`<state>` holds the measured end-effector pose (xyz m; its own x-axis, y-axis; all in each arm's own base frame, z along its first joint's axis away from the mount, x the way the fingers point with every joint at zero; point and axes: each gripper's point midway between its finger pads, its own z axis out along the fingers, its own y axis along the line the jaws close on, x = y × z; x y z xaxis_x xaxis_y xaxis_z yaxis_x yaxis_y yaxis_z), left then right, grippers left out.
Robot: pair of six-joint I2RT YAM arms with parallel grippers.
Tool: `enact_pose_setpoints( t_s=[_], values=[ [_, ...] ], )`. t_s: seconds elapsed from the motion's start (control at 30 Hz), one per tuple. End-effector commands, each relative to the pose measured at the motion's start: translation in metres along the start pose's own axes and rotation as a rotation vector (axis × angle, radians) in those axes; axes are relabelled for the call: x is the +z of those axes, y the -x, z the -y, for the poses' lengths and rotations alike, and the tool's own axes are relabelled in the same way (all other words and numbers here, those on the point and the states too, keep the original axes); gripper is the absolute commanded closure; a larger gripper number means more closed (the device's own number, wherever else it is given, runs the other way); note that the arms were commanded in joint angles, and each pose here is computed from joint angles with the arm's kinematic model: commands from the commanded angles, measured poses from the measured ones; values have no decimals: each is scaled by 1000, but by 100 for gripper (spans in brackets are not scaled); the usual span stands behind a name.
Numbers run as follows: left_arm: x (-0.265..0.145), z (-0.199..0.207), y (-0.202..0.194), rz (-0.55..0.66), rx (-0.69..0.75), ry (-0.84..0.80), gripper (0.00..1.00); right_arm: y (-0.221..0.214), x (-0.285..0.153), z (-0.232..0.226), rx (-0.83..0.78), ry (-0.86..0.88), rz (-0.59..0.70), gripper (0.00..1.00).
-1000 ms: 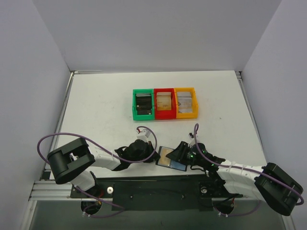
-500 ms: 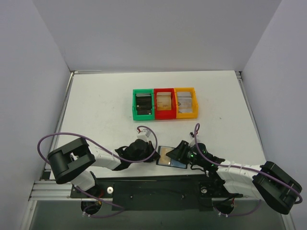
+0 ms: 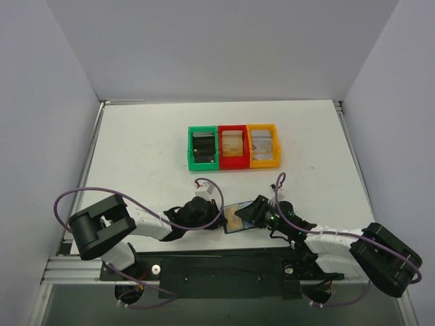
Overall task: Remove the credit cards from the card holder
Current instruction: Remove the credit card from the card holder.
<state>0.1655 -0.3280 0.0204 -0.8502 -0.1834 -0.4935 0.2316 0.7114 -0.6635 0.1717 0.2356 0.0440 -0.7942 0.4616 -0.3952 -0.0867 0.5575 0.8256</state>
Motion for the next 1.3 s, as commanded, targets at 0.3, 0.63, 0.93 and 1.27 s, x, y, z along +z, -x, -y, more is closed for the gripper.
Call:
enact_pose_setpoints(
  t_s=[0.3,0.63,0.93,1.27],
  values=[
    [1,-27,-35,-139,49,87,90,-21,-7,-65,6,280,-149,59],
    [-7,-33,-21,-93,30,94,89,-37,-8,-52,-40,208,-222,58],
    [-12,-35,-17,-77,34,103,89,-40,-6,-30,-46,117,-215,58],
    [-14,-34,-14,-68,37,95,89,-48,-1,-25,-107,32,-307,60]
  ],
)
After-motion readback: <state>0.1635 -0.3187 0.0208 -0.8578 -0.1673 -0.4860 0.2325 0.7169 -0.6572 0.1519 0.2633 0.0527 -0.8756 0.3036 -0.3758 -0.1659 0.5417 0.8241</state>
